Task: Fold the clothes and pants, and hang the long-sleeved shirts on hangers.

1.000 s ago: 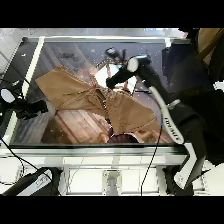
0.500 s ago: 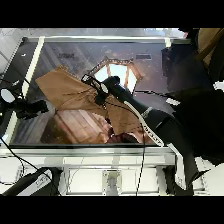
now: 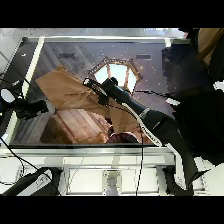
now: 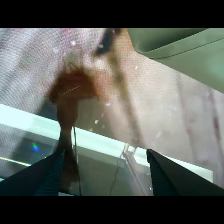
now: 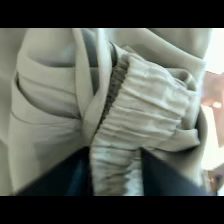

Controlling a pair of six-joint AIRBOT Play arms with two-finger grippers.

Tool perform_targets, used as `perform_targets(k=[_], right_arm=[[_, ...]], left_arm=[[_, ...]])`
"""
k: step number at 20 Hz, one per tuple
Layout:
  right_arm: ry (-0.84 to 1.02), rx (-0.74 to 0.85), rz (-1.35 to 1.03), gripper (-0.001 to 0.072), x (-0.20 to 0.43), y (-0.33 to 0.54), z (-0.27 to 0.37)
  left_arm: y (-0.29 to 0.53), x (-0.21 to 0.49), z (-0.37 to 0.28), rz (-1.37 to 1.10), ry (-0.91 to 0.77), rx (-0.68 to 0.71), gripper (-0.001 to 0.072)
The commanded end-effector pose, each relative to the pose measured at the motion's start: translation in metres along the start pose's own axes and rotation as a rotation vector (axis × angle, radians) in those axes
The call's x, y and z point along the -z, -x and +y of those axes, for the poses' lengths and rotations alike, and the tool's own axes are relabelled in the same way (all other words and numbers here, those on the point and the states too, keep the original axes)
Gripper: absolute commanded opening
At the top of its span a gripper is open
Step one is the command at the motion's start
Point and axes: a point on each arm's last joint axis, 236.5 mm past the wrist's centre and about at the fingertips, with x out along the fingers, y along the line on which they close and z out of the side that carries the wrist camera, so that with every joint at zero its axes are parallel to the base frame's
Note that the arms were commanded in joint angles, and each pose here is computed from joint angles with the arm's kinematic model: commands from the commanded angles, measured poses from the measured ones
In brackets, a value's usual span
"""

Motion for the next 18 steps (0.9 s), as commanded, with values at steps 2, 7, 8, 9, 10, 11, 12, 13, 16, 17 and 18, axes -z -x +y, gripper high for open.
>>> perform_targets(k=[2, 7, 8, 9, 10, 11, 12, 13, 16, 17, 18], right_arm=[[-0.006, 0.043, 0.051, 0.0034, 0.018, 0.0, -0.023], [-0.033, 0.098, -0.021, 0.0033, 0.001, 0.043, -0.05], [-0.049, 0.119, -0.052, 0.0033, -0.004, 0.061, -0.063], [-0.066, 0.141, -0.075, 0.0032, -0.005, 0.079, -0.076], [-0.088, 0.161, -0.093, 0.0033, -0.002, 0.096, -0.09], [-0.121, 0.184, -0.103, 0.0033, 0.007, 0.114, -0.109], [-0.161, 0.205, -0.102, 0.0033, 0.02, 0.127, -0.13], [-0.205, 0.221, -0.084, 0.0032, 0.039, 0.135, -0.15], [-0.438, 0.243, 0.033, 0.0033, 0.127, 0.137, -0.21], [-0.517, 0.251, 0.062, 0.0033, 0.157, 0.135, -0.228], [-0.602, 0.26, 0.084, 0.0033, 0.189, 0.134, -0.247]], left_arm=[[0.0, 0.0, 0.0, 0.0, -0.001, 0.0, 0.056], [0.0, 0.0, 0.0, 0.0, 0.0, 0.0, 0.056], [0.0, 0.0, 0.0, 0.0, 0.0, 0.0, 0.056], [0.0, 0.0, 0.0, 0.0, 0.0, 0.0, 0.056], [0.0, 0.0, 0.0, 0.0, 0.0, 0.0, 0.0561], [0.0, 0.0, -0.001, 0.0, 0.001, 0.003, 0.056], [0.0, 0.0, -0.001, 0.001, 0.001, 0.003, 0.056], [0.0, 0.0, -0.001, 0.001, 0.001, 0.003, 0.056], [0.0, 0.0, -0.001, 0.001, 0.001, 0.003, 0.0561], [0.0, 0.0, -0.001, 0.001, 0.001, 0.003, 0.056], [0.0, 0.0, -0.001, 0.001, 0.001, 0.003, 0.056]])
